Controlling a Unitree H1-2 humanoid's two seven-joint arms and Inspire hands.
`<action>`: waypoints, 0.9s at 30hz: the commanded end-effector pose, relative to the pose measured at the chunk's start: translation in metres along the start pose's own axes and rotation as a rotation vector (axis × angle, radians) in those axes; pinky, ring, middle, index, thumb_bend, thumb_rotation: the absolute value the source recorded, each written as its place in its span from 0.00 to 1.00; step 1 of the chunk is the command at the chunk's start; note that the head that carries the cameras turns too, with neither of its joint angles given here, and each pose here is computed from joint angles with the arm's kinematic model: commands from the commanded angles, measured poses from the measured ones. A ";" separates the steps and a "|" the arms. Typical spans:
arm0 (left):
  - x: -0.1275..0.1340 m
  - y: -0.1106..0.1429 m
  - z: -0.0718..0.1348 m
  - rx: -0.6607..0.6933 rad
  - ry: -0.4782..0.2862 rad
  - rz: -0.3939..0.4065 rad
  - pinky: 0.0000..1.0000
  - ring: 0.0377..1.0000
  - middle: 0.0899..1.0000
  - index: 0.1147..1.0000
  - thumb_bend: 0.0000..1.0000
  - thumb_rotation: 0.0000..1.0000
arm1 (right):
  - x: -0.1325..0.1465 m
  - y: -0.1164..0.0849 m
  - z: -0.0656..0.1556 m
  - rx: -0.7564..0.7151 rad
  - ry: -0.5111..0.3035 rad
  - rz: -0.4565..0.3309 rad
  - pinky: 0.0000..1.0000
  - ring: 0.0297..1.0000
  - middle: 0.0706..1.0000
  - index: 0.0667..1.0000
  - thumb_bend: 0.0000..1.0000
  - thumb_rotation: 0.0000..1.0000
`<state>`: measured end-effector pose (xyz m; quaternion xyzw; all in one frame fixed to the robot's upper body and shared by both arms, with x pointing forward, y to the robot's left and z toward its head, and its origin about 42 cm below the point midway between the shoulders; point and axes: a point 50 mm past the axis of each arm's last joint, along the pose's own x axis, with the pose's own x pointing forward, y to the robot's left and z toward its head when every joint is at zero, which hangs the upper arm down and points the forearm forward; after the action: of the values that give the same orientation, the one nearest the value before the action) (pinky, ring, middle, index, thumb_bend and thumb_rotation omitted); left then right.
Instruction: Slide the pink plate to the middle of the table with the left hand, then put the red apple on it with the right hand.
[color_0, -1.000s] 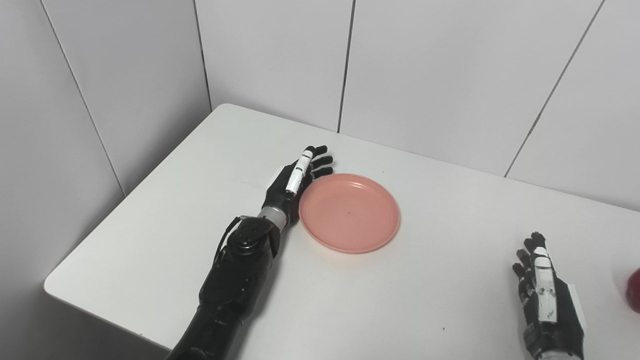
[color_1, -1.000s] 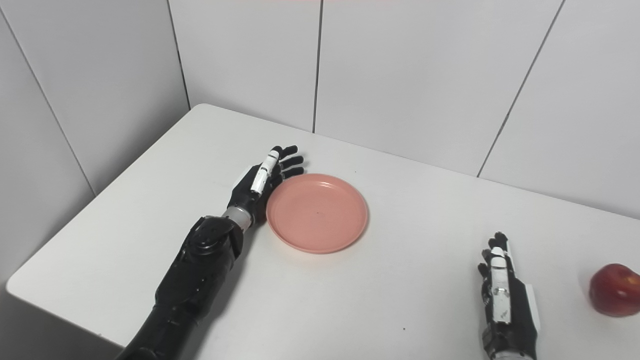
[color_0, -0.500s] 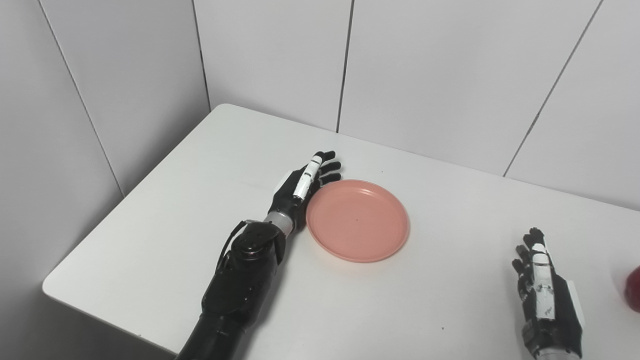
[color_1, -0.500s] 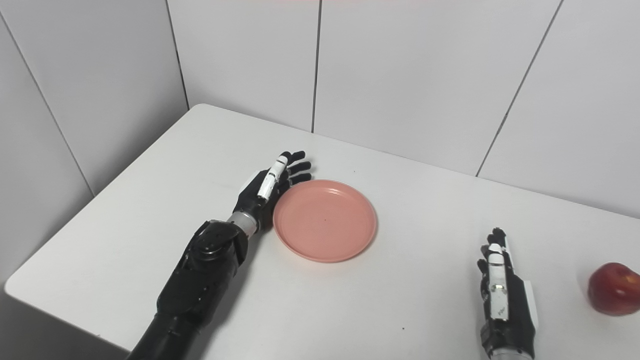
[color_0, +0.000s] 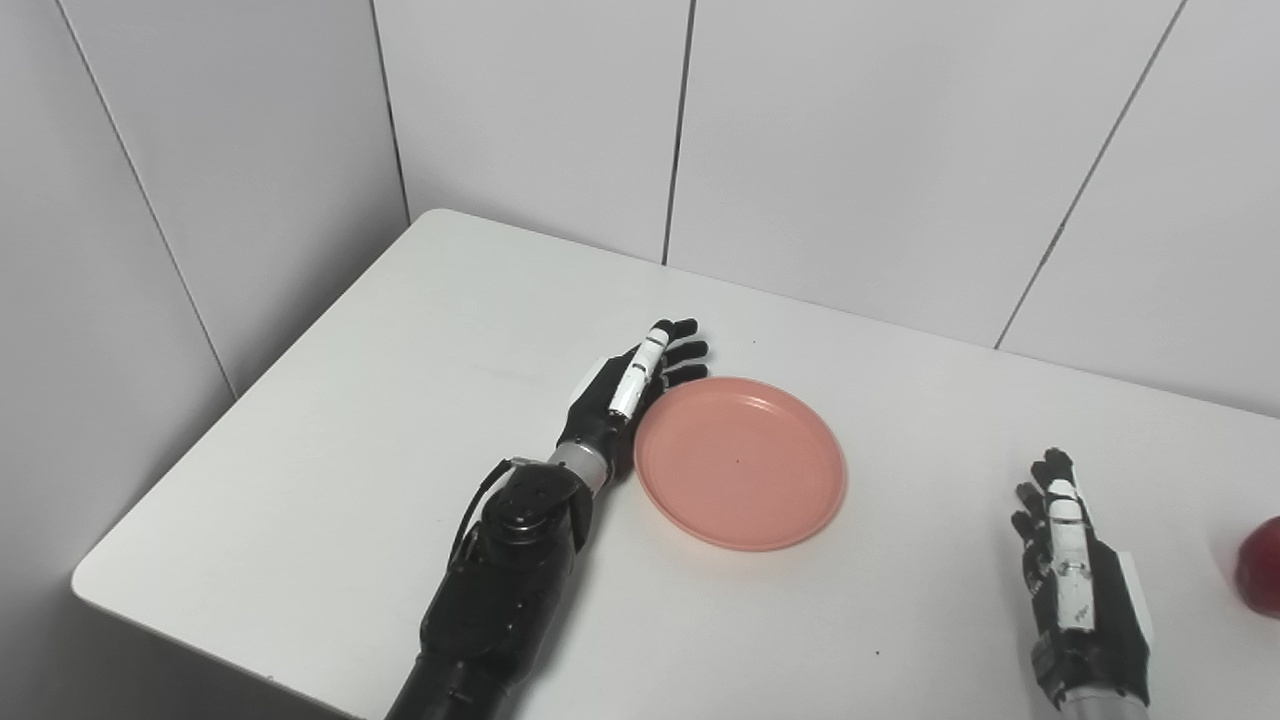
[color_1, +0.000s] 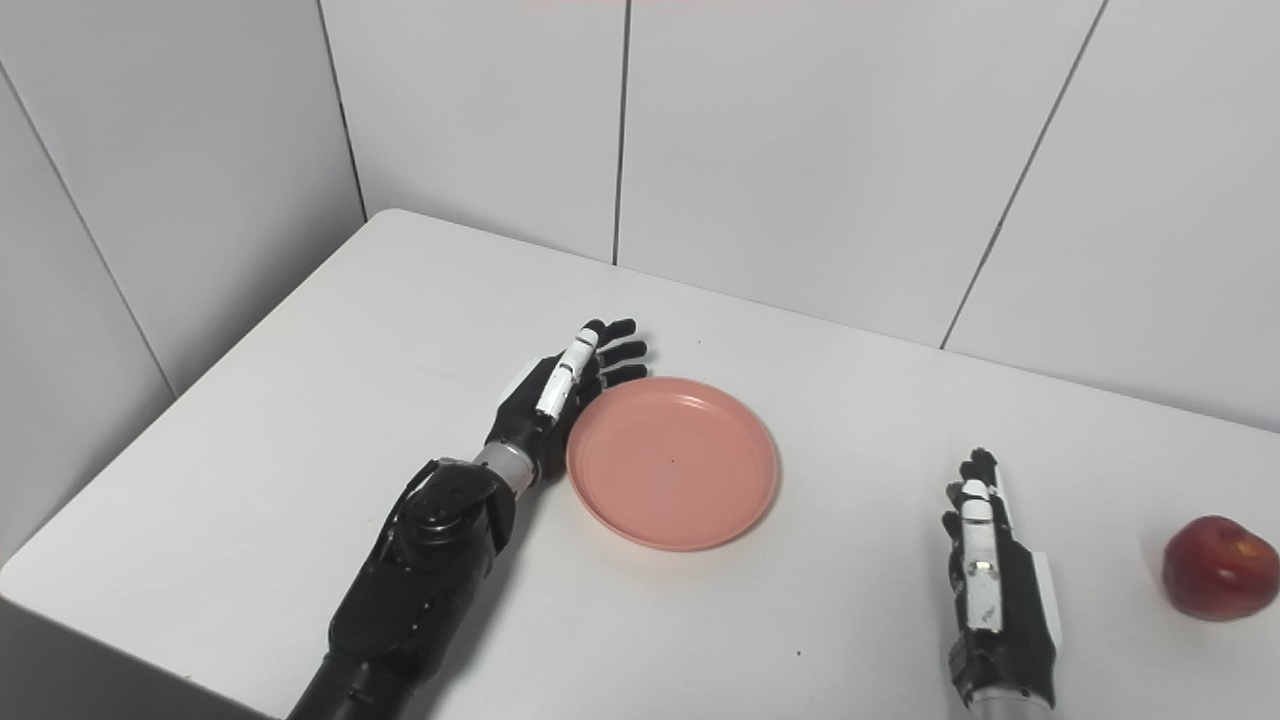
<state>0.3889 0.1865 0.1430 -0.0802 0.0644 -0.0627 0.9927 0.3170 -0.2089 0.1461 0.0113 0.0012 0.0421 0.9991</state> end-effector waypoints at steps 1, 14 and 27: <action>0.003 -0.015 0.011 0.002 -0.020 -0.043 0.82 0.84 0.84 0.83 0.35 1.00 | 0.004 0.004 0.018 0.005 -0.060 0.003 1.00 0.98 0.99 0.99 0.20 1.00; 0.003 -0.038 0.004 -0.005 -0.021 -0.096 0.84 0.85 0.85 0.84 0.37 1.00 | 0.003 0.008 0.021 0.004 -0.062 -0.003 1.00 0.97 0.98 0.98 0.20 1.00; -0.001 -0.062 0.000 -0.040 -0.021 -0.131 0.84 0.85 0.85 0.84 0.38 1.00 | 0.003 0.013 0.022 -0.008 -0.064 -0.003 1.00 0.98 0.98 0.97 0.22 1.00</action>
<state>0.3804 0.1344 0.1420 -0.1022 0.0704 -0.1092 0.9862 0.3155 -0.2002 0.1522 0.0050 -0.0032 0.0366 0.9993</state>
